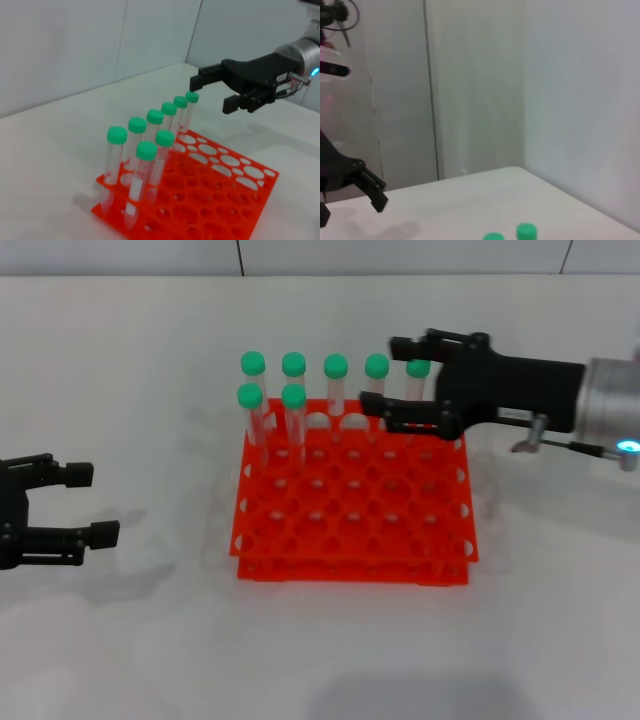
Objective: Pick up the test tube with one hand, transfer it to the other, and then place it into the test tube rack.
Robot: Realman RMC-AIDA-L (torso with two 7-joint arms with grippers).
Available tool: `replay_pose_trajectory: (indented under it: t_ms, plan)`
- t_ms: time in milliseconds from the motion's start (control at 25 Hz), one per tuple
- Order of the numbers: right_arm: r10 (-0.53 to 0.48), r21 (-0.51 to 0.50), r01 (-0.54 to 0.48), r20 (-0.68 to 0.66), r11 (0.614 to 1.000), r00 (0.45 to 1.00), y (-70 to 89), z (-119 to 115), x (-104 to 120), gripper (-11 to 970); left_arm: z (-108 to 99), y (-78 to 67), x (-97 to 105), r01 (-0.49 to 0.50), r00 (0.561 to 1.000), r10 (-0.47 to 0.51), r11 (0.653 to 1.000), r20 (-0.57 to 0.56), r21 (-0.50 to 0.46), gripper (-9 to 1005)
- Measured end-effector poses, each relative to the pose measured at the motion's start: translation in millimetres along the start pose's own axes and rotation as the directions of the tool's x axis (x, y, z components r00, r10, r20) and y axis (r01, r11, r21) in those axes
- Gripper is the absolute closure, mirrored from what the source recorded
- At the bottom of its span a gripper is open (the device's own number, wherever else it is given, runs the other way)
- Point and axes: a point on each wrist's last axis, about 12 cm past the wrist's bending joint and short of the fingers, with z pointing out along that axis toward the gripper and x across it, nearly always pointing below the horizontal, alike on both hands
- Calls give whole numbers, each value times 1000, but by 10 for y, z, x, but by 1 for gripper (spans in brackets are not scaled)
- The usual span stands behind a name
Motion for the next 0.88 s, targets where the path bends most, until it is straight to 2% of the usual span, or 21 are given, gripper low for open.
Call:
replay_pose_trajectory:
  t_ms: [80,360,560,880]
  plan:
    - [29,9,-29,-16,1000,999,-50,-152,35,186,2,-6,-1,1,1000,-1,1000,9,0,108]
    - [37,17,-36,-32,999,999,-87,-339,89,129,10,-47,2,5,998,-5,1000,70,1,108]
    - [27,21,-26,-56,999,998,-105,-393,118,91,34,-61,7,12,997,-12,1000,80,5,108]
    - [17,34,-14,-64,999,998,-140,-432,106,98,40,-64,10,22,996,-23,1000,81,7,108]
